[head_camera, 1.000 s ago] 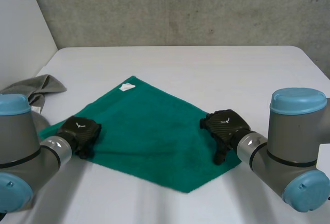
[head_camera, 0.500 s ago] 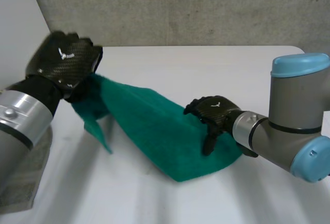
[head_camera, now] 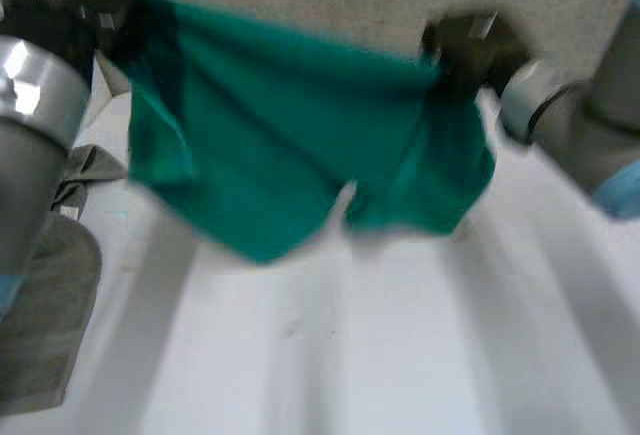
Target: Fold the laundry.
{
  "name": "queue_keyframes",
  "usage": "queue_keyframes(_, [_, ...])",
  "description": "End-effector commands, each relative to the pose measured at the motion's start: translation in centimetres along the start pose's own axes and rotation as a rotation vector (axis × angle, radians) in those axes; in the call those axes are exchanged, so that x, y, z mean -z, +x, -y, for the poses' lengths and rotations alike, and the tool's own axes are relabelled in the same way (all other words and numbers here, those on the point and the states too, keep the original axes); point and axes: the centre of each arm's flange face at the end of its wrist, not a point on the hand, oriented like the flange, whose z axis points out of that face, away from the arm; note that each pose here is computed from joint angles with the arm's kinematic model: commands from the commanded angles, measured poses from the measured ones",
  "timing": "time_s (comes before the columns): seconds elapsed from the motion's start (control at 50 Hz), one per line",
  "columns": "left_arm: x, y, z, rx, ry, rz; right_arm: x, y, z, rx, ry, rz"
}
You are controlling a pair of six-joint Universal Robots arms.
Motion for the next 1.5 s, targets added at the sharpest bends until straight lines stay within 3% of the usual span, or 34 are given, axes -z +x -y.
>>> queue_keyframes(0.02, [-5.3, -2.3, 3.5, 0.007, 0.207, 0.178, 1.7, 3.2, 11.1, 0.137, 0.456, -0.168])
queue_keyframes(0.1, [-6.0, -2.9, 3.7, 0.003, 0.274, 0.229, 3.1, 2.5, 11.7, 0.144, 0.456, -0.156])
queue_keyframes(0.18, [-5.2, -1.5, 2.0, 0.005, 0.244, 0.203, 4.1, 1.8, 9.6, 0.124, 0.367, -0.135])
queue_keyframes(0.32, [-1.0, 3.5, -4.0, 0.022, 0.039, 0.044, 4.9, 0.1, 1.5, 0.095, 0.088, -0.054])
queue_keyframes(0.46, [4.0, 9.0, -9.8, 0.031, -0.176, -0.135, 4.8, -2.0, -8.3, 0.166, -0.210, 0.041])
queue_keyframes(0.52, [5.0, 9.6, -10.5, 0.033, -0.210, -0.160, 5.1, -2.5, -10.6, 0.192, -0.320, 0.081])
queue_keyframes(0.84, [8.8, 9.3, -10.0, 0.036, -0.370, -0.260, 6.3, -0.1, -9.8, 0.195, -0.393, 0.025])
queue_keyframes(1.04, [9.2, 8.0, -8.0, 0.043, -0.339, -0.240, 8.4, 4.1, -8.8, 0.133, -0.498, -0.059])
queue_keyframes(1.2, [9.3, 7.0, -5.4, 0.052, -0.257, -0.214, 8.8, 5.9, -9.9, -0.015, -0.537, -0.089])
queue_keyframes(1.5, [8.9, 6.5, -3.9, 0.058, -0.213, -0.196, 11.0, 2.1, -13.9, -0.179, -0.608, 0.060])
